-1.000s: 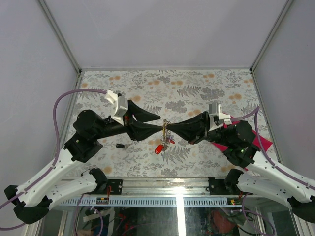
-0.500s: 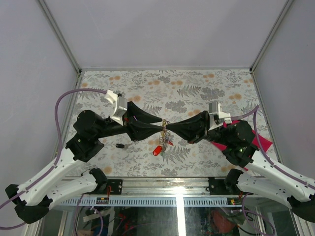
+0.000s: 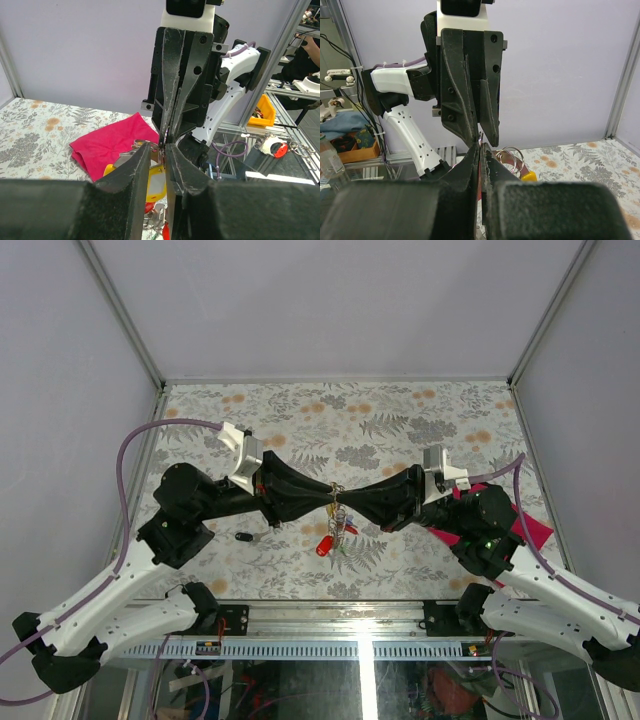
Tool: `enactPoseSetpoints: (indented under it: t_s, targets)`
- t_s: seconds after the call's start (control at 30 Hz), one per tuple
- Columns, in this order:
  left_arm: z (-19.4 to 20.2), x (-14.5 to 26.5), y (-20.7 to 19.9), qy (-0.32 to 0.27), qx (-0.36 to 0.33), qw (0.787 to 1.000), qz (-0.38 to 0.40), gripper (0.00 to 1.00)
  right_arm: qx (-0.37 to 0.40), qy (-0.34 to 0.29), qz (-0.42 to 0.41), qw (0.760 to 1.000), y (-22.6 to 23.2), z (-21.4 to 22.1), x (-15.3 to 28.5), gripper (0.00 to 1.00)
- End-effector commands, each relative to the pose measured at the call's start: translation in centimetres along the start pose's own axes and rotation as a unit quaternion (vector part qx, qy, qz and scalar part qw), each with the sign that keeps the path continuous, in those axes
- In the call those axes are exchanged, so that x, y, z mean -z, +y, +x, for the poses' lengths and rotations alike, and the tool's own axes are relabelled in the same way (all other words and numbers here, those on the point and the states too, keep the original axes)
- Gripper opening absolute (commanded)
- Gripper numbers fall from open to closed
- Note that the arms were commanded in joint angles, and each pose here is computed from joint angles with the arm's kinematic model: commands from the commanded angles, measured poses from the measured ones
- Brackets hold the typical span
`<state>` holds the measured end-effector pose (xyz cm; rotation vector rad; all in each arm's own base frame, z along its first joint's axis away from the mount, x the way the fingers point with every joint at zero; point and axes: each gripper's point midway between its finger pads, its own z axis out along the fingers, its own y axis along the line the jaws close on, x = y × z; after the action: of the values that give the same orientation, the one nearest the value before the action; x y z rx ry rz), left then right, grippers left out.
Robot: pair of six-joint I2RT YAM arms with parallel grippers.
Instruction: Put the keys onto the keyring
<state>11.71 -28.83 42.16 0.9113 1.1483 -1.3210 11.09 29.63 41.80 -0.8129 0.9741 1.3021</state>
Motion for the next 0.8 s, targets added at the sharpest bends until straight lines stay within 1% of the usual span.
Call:
enactPoseSetpoints:
  t_s: [0.0, 0.1, 0.17, 0.23, 0.3, 0.37, 0.57, 0.63, 0.77]
  targets:
    - [-0.93, -0.17, -0.59, -0.018, -0.015, 1.000, 0.015, 0.19, 0.029, -0.069, -0.023, 0.997, 1.26, -4.78, -0.58, 0.00]
    - [-0.83, -0.26, -0.61, -0.016, -0.014, 1.000, 0.018, 0.22, 0.028, -0.071, -0.024, 0.997, 1.28, -4.83, -0.63, 0.00]
    - [-0.71, -0.32, -0.61, -0.014, -0.012, 1.000, 0.020, 0.21, 0.027, -0.070, -0.025, 0.997, 1.30, -4.80, -0.66, 0.00]
    - [-0.64, -0.33, -0.63, -0.013, -0.012, 1.000, 0.021, 0.16, 0.026, -0.070, -0.025, 0.997, 1.29, -4.75, -0.68, 0.00]
    - [-0.61, -0.30, -0.67, -0.013, -0.012, 1.000, 0.021, 0.07, 0.025, -0.070, -0.024, 0.997, 1.22, -4.70, -0.70, 0.00]
    - [-0.57, -0.23, -0.64, -0.012, -0.012, 1.000, 0.020, 0.00, 0.025, -0.070, -0.025, 0.997, 1.27, -4.69, -0.69, 0.00]
    - [-0.69, 0.08, -0.55, -0.003, -0.021, 1.000, 0.010, 0.00, 0.025, -0.069, -0.022, 0.997, 1.23, -4.67, -0.60, 0.00]
    - [-0.78, 0.20, -0.39, 0.005, -0.025, 1.000, 0.002, 0.00, 0.027, -0.065, -0.018, 0.997, 1.08, -4.51, -0.52, 0.05]
    - [-0.50, 0.54, 0.00, 0.039, -0.033, 0.999, -0.013, 0.00, 0.042, -0.042, -0.001, 0.998, 0.61, -4.02, -0.09, 0.23]
